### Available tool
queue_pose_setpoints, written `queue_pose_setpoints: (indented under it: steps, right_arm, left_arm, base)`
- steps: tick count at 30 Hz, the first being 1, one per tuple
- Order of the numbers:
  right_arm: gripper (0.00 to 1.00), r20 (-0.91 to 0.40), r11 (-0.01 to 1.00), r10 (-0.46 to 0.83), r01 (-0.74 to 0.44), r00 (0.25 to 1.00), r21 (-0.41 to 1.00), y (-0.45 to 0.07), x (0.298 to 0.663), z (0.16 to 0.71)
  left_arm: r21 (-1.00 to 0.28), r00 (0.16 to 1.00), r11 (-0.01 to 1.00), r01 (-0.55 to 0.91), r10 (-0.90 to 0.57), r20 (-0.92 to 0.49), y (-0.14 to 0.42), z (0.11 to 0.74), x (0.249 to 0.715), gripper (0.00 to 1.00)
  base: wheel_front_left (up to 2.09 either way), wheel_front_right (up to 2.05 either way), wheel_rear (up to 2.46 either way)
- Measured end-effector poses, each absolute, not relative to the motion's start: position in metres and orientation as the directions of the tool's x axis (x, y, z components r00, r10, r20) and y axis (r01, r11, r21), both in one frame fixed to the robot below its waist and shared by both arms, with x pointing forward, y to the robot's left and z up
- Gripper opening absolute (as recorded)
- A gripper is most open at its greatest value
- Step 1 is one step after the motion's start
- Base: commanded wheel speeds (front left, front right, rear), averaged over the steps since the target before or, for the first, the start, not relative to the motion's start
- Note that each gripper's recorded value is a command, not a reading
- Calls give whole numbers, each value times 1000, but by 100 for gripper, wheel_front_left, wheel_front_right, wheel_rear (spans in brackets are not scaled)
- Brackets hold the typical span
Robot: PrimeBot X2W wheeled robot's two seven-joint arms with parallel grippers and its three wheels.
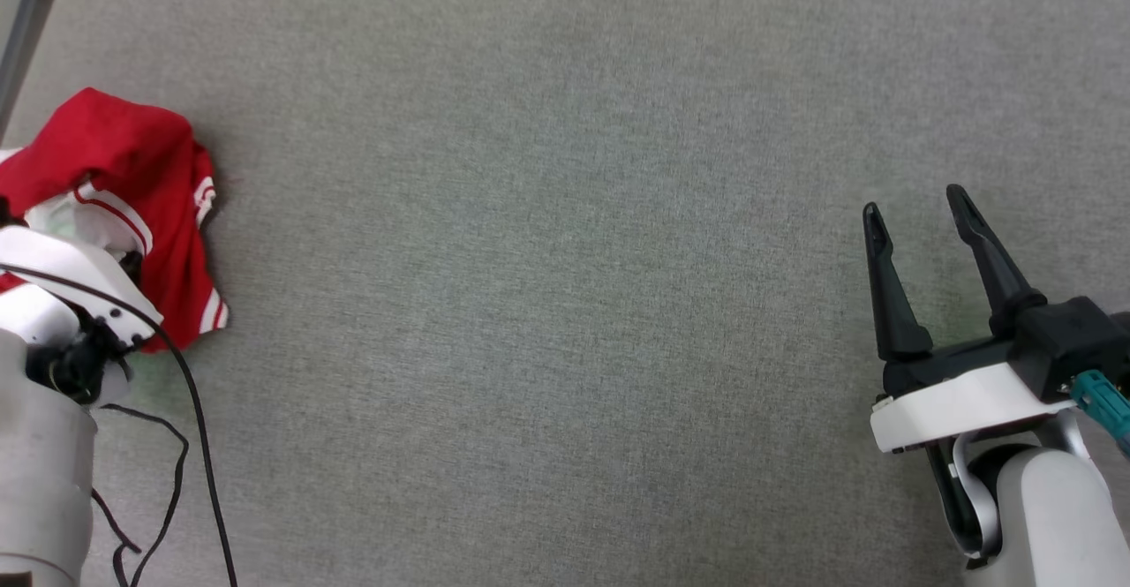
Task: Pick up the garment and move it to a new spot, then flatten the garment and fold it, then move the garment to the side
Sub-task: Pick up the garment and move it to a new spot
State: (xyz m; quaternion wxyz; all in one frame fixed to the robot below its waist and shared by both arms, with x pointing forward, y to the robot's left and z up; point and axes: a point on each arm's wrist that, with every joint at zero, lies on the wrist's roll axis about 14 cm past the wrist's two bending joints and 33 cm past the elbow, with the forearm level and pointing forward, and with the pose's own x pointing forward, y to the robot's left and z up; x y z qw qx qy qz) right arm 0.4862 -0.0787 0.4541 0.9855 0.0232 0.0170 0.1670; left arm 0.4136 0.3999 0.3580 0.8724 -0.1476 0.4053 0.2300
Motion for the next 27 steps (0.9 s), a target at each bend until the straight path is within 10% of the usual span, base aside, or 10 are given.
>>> queue_pose_setpoints:
  steps: [14,27]
  right_arm:
    - [100,77,953,295,-299,952,42,-93,459,508]
    - [100,103,989,136,-140,985,36,-156,414,530]
  left_arm:
    - [-71,865,898,-435,395,-309,409,472,438,0]
    - [-97,983,981,-166,157,-94,308,513,481,0]
  base:
    - [0,0,0]
    - [0,0,0]
